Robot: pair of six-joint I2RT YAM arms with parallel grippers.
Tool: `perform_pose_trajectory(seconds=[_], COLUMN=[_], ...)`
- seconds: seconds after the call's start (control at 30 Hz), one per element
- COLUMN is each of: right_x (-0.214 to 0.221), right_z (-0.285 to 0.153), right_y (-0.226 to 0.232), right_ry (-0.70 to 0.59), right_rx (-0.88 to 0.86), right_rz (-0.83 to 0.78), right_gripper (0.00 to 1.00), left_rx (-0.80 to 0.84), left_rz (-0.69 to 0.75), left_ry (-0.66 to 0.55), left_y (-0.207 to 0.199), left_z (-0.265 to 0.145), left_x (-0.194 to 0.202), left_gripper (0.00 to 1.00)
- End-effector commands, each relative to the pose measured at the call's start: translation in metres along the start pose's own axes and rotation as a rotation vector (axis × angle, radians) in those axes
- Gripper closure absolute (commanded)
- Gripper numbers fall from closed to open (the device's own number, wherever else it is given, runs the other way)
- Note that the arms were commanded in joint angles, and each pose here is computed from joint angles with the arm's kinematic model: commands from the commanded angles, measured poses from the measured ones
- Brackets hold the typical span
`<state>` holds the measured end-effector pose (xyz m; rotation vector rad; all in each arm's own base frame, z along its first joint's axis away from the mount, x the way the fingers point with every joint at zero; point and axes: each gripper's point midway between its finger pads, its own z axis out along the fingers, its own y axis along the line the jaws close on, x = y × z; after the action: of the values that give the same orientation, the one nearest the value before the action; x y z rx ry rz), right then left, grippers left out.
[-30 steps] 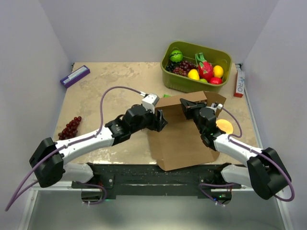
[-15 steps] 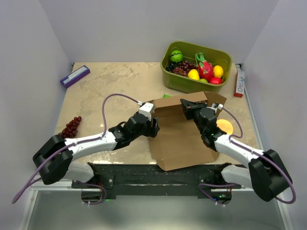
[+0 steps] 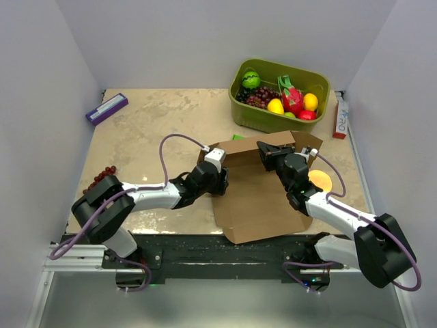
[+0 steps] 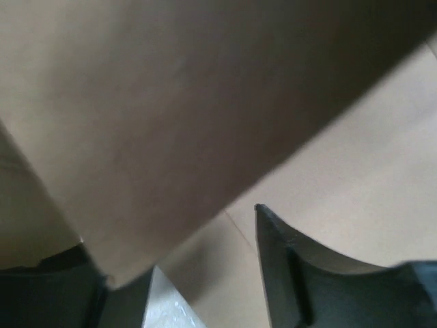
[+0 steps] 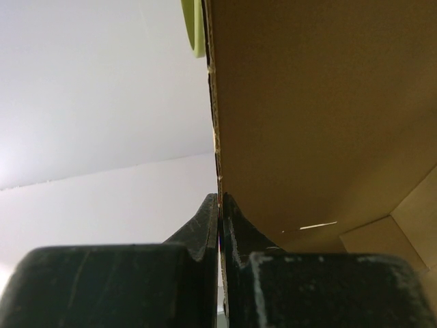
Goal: Fold the paper box
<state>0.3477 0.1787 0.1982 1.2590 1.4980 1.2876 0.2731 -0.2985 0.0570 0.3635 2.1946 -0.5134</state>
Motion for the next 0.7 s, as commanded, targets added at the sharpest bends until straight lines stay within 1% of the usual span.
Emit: perform_pose_trajectory(seconds=[0.0, 0.13, 0.27, 0.43, 0.47, 0.5, 0.57, 0.6, 0.63, 0.67], right_x=[-0.004, -0.002, -0.002, -0.002, -0.003, -0.003, -0.006, -0.005, -0.006, -0.006], right_z=[0.0, 0.001, 0.002, 0.002, 0.002, 0.001, 0.002, 0.002, 0.002, 0.002], right_y=[-0.018, -0.02, -0.022, -0.024, -0.025, -0.025, -0.027, -0.027, -0.028, -0.028], right_ry=[-0.021, -0.012, -0.012, -0.013, -0.016, -0.019, -0.032, -0.031, -0.034, -0.035], right_rx=[0.052, 0.054, 0.059, 0.066, 0.068, 0.068, 0.071, 0.071, 0.074, 0.072], right_rz=[-0.02, -0.022, -0.028, -0.031, -0.03, -0.03, -0.031, -0.03, -0.029, -0.027], right_gripper=[1.0, 1.0, 1.0, 1.0, 1.0, 1.0, 1.0, 1.0, 1.0, 1.0], left_rx=[0.063, 0.058, 0.04, 0.062, 0.073, 0.11, 0.154, 0.217, 0.239, 0.261], left_rz=[0.005, 0.075, 0.115, 0.162, 0.169, 0.196, 0.225, 0.258, 0.277, 0.29], left_ry=[-0.104, -0.106, -0.123, -0.094, -0.094, -0.116, -0.142, -0.192, -0.192, -0.206], left_y=[-0.024, -0.042, -0.047, -0.048, -0.049, -0.054, -0.055, -0.063, -0.06, -0.06], left_z=[0.012, 0.021, 0.026, 0.031, 0.029, 0.019, 0.005, -0.015, -0.024, -0.033], left_x=[-0.033, -0.041, -0.047, -0.036, -0.036, -0.043, -0.04, -0.053, -0.043, -0.043], left_gripper=[0.43, 0.46, 0.47, 0.46, 0.45, 0.41, 0.36, 0.32, 0.3, 0.29])
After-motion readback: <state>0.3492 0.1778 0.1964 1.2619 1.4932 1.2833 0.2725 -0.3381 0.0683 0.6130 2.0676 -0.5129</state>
